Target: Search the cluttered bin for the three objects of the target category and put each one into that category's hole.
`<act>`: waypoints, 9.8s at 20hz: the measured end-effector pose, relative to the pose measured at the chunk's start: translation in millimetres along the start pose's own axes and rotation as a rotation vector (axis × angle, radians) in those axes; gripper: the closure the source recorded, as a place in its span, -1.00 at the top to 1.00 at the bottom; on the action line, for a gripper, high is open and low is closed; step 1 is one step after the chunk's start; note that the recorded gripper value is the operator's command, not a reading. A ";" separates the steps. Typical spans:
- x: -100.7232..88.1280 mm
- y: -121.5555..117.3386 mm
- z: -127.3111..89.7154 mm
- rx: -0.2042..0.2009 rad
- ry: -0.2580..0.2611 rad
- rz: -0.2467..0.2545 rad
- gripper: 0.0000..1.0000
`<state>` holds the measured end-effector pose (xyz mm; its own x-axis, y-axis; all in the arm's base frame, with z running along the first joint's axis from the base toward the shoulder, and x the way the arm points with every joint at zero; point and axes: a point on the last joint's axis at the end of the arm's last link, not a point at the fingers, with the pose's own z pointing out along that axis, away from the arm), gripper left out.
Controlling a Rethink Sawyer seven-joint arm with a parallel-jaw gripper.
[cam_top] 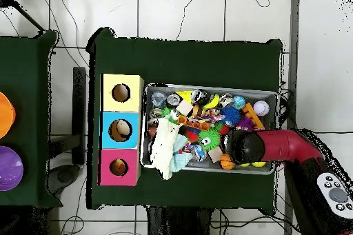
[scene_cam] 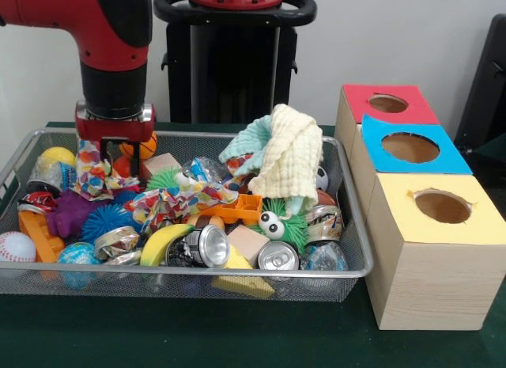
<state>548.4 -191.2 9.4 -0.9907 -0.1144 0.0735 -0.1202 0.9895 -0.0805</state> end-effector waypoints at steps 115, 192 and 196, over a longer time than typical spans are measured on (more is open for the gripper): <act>-60.6 21.6 -64.8 -0.072 0.003 -0.093 1.00; -33.8 -37.6 -69.7 0.083 0.065 -0.190 -1.00; -34.3 -39.1 -77.4 0.091 0.060 -0.186 1.00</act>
<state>592.0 -219.1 87.0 -0.9456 -0.2863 0.1544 -0.3088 0.9394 -0.1489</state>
